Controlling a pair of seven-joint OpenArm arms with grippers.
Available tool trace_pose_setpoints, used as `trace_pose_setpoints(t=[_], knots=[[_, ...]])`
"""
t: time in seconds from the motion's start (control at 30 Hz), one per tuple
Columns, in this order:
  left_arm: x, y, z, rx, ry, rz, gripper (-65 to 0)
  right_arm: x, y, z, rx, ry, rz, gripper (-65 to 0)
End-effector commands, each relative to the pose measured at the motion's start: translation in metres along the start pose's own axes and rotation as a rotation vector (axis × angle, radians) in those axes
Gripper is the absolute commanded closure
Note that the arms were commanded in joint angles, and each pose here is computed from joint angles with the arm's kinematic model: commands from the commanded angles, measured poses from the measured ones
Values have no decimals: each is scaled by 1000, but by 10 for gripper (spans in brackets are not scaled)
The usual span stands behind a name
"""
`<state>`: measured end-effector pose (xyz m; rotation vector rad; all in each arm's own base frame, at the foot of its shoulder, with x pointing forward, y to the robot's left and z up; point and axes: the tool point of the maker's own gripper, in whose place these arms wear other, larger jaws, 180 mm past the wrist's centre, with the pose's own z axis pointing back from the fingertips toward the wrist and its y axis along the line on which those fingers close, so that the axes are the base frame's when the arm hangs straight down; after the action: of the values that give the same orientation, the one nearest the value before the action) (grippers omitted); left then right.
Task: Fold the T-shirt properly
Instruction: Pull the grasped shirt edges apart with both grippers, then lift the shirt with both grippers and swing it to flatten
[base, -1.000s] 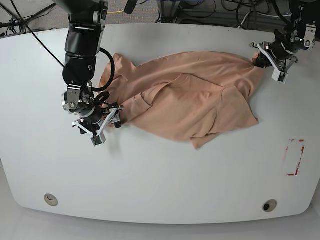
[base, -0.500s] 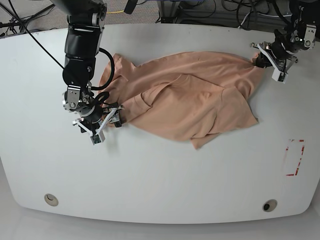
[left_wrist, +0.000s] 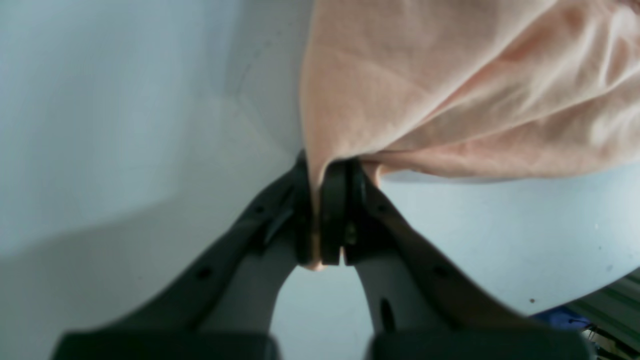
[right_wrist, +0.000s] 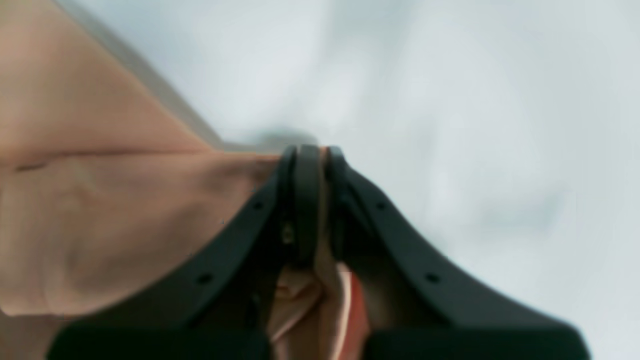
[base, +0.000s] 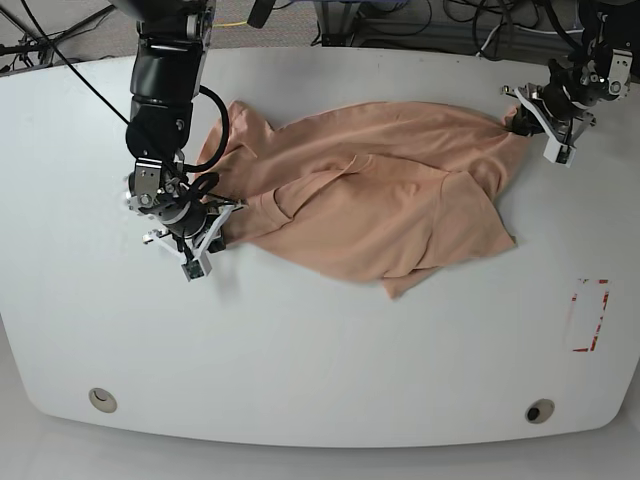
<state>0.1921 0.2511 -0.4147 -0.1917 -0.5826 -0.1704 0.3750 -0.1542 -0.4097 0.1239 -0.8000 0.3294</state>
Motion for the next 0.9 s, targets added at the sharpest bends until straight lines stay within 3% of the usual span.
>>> trace_pose_setpoints(t=[0.0, 0.13, 0.47, 0.77, 0.87], knots=[[7, 7, 5, 18, -5, -15, 0, 32, -8, 15, -37, -92, 40, 0], [28, 11, 15, 35, -67, -24, 0, 47, -14, 36, -83, -97, 83, 0], [103, -8, 46, -40, -288, 6, 0, 95, -23, 79, -179, -188, 173, 0], [163, -9, 79, -118, -365, 52, -1, 150, -53, 104, -271, -264, 232, 0], [179, -12, 88, -153, -400, -8, -1, 168, -67, 113, -310, -262, 244, 0]])
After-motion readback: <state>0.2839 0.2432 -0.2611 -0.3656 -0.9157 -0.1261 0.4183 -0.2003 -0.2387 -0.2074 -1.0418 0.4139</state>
